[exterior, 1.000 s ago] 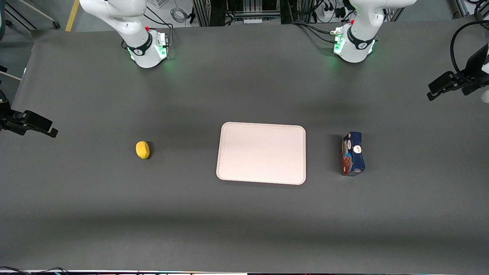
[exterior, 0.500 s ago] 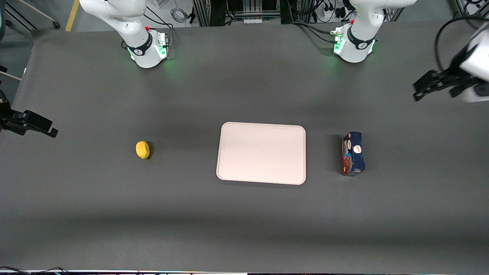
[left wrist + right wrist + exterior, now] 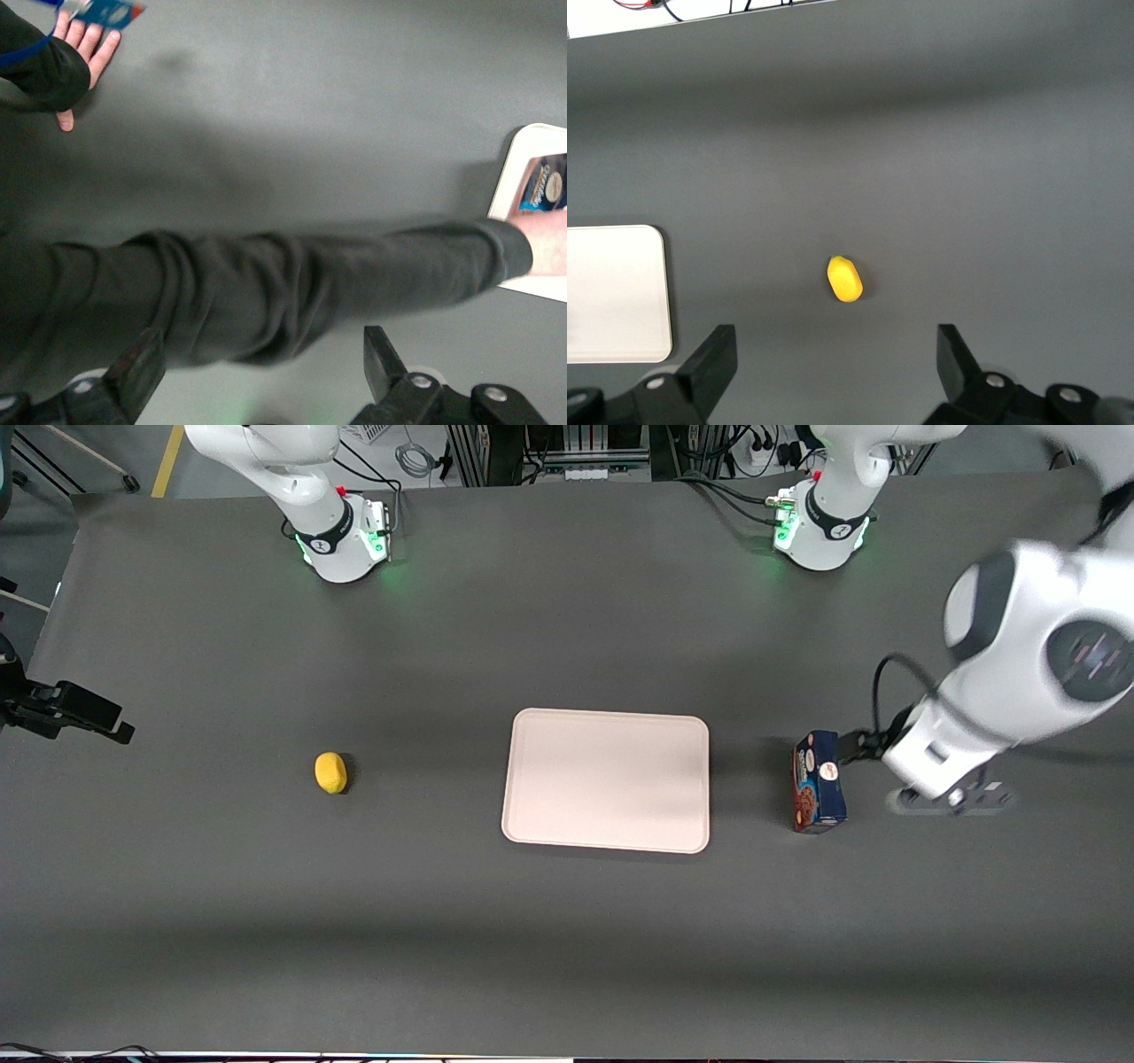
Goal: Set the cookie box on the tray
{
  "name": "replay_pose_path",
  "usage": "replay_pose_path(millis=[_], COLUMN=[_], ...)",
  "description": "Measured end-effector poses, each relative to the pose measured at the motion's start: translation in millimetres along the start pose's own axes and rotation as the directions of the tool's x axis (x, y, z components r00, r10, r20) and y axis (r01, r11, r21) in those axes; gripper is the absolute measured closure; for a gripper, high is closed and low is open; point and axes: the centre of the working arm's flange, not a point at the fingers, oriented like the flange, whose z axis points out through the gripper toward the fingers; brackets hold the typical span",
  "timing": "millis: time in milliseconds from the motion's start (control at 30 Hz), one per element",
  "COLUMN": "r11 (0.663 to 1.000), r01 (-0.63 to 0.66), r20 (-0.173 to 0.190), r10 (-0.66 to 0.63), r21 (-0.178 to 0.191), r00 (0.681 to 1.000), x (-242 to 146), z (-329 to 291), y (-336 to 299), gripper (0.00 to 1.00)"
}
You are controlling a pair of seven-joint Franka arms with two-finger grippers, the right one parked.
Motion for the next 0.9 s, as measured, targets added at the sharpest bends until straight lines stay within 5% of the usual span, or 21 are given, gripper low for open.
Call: replay_pose_path(millis=[167, 467, 900], r11=[0.998, 0.996, 0.995], r01=[-0.059, -0.082, -0.096], r20=[0.051, 0.088, 0.09], r10=[0.059, 0.083, 0.098], r21=[-0.007, -0.021, -0.02], r00=[0.997, 0.993, 0.991], x=[20, 41, 20], z=[51, 126, 199], y=[-5, -9, -8], gripper=[0.0, 0.0, 0.0])
